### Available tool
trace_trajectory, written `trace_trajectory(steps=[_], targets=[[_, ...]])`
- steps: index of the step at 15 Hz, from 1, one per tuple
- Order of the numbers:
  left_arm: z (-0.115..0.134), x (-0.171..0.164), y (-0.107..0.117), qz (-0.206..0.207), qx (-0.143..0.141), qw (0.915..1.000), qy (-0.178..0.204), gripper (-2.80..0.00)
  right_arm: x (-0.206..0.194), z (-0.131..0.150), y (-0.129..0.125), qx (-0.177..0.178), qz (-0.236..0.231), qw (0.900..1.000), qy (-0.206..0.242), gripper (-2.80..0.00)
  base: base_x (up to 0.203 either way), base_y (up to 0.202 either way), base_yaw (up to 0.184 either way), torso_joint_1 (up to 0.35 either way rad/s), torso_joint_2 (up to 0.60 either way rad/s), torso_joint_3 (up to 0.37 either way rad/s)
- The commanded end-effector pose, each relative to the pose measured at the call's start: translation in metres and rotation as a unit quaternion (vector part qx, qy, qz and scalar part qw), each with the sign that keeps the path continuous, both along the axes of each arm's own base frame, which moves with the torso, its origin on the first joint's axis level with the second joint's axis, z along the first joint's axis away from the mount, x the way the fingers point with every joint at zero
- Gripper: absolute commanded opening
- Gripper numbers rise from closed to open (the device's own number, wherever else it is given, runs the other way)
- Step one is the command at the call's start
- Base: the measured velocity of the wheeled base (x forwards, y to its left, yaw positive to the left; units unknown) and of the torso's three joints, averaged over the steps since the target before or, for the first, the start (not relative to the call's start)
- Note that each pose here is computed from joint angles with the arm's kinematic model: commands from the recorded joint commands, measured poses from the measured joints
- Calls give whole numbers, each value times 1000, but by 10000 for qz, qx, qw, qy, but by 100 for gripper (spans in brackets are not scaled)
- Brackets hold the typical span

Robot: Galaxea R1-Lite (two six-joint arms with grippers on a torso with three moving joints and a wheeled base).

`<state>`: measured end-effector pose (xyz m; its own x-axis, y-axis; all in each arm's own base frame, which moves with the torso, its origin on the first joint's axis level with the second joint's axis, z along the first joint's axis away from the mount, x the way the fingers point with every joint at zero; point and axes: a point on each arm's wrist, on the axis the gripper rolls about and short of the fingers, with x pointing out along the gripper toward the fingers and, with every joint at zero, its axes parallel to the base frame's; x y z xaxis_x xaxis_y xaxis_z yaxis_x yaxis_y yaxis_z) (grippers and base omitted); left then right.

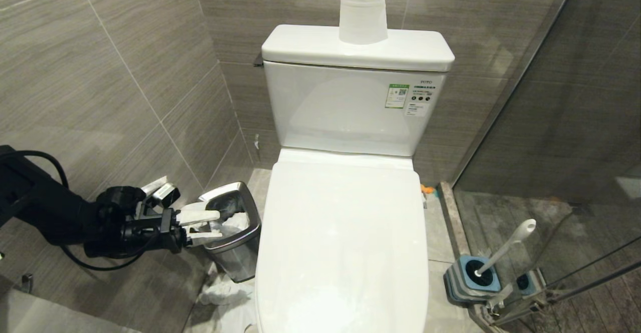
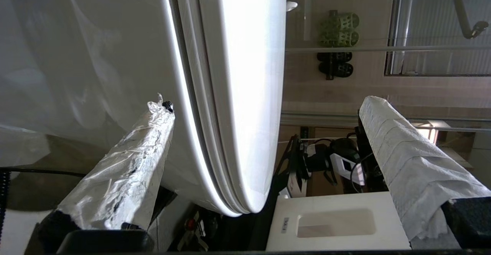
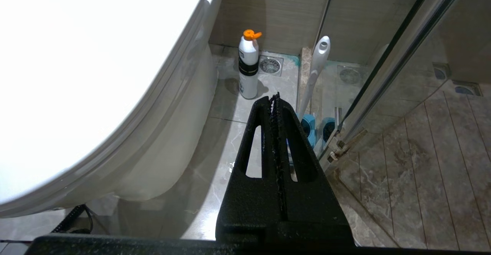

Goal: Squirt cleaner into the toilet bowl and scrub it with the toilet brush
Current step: Use the left hand to lift the toilet lid slightly

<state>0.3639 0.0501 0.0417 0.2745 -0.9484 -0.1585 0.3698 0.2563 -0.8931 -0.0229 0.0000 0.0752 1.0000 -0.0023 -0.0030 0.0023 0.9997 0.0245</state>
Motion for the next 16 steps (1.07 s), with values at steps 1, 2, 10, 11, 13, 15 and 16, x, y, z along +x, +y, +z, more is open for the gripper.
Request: trace_trajectory(steps=[1,2,10,11,13,15,16], targets=[[6,-8,-1,-10,-33,10000,7,0,0,0,0,0,4,10000,8,-280,0,0,0,0,0,0],[8,-12,-2,-9,-40,10000,41,0,0,0,0,0,4,10000,0,-280,0,0,0,0,0,0],[0,-19,-2,26,-123,9991,398,0,0,0,0,0,4,10000,8,-280,0,0,0,0,0,-19],[-1,-20,-1,36,-138,9989,453,0,0,0,0,0,4,10000,6,-280,0,0,0,2,7,-151],[-2,-20,0,48,-144,9987,477,0,0,0,0,0,4,10000,5,-280,0,0,0,2,2,-176],[-1,-19,2,79,-139,9989,445,0,0,0,0,0,4,10000,8,-280,0,0,0,4,3,-197],[-1,-19,2,79,-141,9988,453,0,0,0,0,0,4,10000,1,-280,0,0,0,1,1,-196]])
